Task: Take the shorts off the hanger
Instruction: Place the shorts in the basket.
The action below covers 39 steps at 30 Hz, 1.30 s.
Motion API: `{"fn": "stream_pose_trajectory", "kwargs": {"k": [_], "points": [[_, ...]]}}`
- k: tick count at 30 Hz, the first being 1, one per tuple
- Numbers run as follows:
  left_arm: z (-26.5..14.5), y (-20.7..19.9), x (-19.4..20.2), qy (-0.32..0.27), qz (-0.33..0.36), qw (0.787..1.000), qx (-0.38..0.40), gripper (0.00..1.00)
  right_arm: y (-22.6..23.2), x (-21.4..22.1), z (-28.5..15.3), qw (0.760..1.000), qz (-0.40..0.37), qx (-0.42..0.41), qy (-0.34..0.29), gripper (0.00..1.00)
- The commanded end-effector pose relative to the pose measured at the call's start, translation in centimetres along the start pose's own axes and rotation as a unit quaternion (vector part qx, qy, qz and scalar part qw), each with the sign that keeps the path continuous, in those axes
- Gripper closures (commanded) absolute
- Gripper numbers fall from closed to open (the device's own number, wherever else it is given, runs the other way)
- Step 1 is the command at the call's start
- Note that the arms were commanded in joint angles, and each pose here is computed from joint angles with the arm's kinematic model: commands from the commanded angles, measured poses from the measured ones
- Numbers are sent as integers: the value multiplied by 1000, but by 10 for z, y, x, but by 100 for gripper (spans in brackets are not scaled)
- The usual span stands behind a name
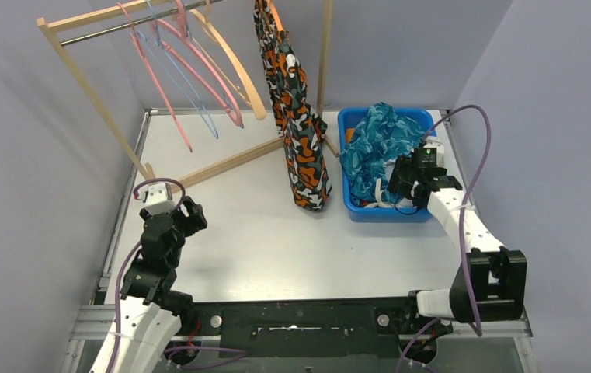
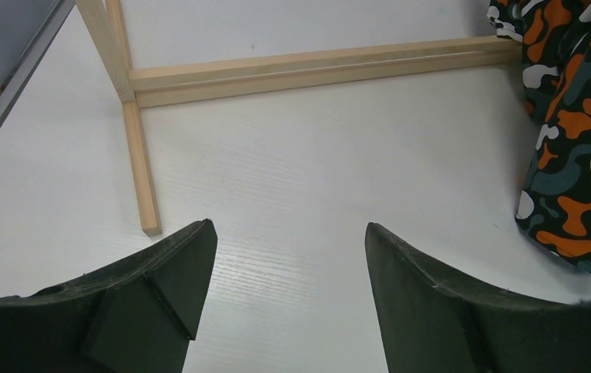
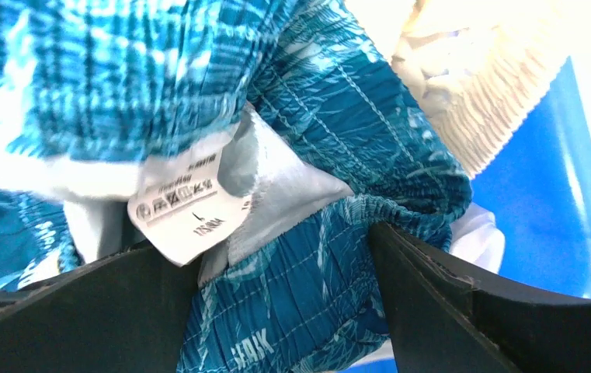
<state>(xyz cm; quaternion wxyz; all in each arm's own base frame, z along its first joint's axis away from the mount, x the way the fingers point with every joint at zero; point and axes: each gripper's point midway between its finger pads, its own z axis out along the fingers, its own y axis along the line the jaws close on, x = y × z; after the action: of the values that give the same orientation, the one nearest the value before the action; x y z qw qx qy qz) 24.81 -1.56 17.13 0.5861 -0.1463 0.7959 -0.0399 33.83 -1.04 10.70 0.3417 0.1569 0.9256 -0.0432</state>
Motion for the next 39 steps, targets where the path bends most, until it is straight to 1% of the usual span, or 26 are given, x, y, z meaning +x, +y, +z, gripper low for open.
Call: {"fn": "stream_pose_trajectory", "kwargs": {"k": [1, 3, 6, 10, 12, 15, 16, 19, 21, 23, 24, 27, 28, 30, 32, 34, 36, 39], "points": [[-3, -9, -27, -35, -19, 999, 13, 30, -5, -16, -36, 999, -3, -6, -43, 19], [-3, -9, -26, -33, -18, 999, 12, 30, 3, -32, -55, 996, 0, -38, -79, 16], [-3, -9, -26, -34, -18, 999, 13, 30, 20, -53, -86, 985, -9, -102, -137, 8], [-3, -10, -26, -33, -18, 999, 15, 30, 32, -68, -125, 958, -25, -167, -234, 6], [-3, -10, -25, -32, -16, 999, 16, 30, 37, -62, -132, 943, -39, -194, -266, 6], [-3, -10, -25, -32, -16, 999, 17, 30, 51, -55, -153, 912, -68, -254, -316, 7], [-3, -10, -25, -32, -16, 999, 17, 30, 56, -55, -162, 896, -81, -276, -338, 8], [-3, -11, -26, -34, -16, 999, 17, 30, 79, -50, -189, 847, -105, -356, -380, 9], [-2, -10, -26, -32, -15, 999, 16, 30, 94, -46, -202, 820, -103, -410, -385, 9], [-2, -10, -24, -29, -16, 999, 15, 30, 107, -42, -211, 800, -103, -455, -376, 10], [-2, -10, -24, -29, -16, 999, 14, 30, 113, -41, -212, 795, -102, -471, -367, 10], [-3, -9, -26, -33, -18, 999, 14, 30, 126, -38, -208, 797, -93, -493, -337, 11], [-3, -9, -26, -34, -18, 999, 14, 30, 133, -33, -209, 793, -101, -504, -328, 12], [-3, -10, -26, -34, -17, 999, 16, 30, 147, -23, -214, 779, -129, -523, -321, 12], [-2, -10, -25, -31, -16, 999, 16, 30, 161, -14, -222, 762, -158, -536, -327, 11], [-1, -10, -25, -29, -15, 999, 15, 30, 171, -11, -230, 752, -177, -536, -339, 11], [-1, -10, -24, -28, -15, 999, 15, 30, 175, -21, -230, 762, -176, -512, -355, 11], [-1, -10, -24, -29, -15, 999, 16, 30, 181, -48, -229, 789, -170, -459, -372, 12]]}}
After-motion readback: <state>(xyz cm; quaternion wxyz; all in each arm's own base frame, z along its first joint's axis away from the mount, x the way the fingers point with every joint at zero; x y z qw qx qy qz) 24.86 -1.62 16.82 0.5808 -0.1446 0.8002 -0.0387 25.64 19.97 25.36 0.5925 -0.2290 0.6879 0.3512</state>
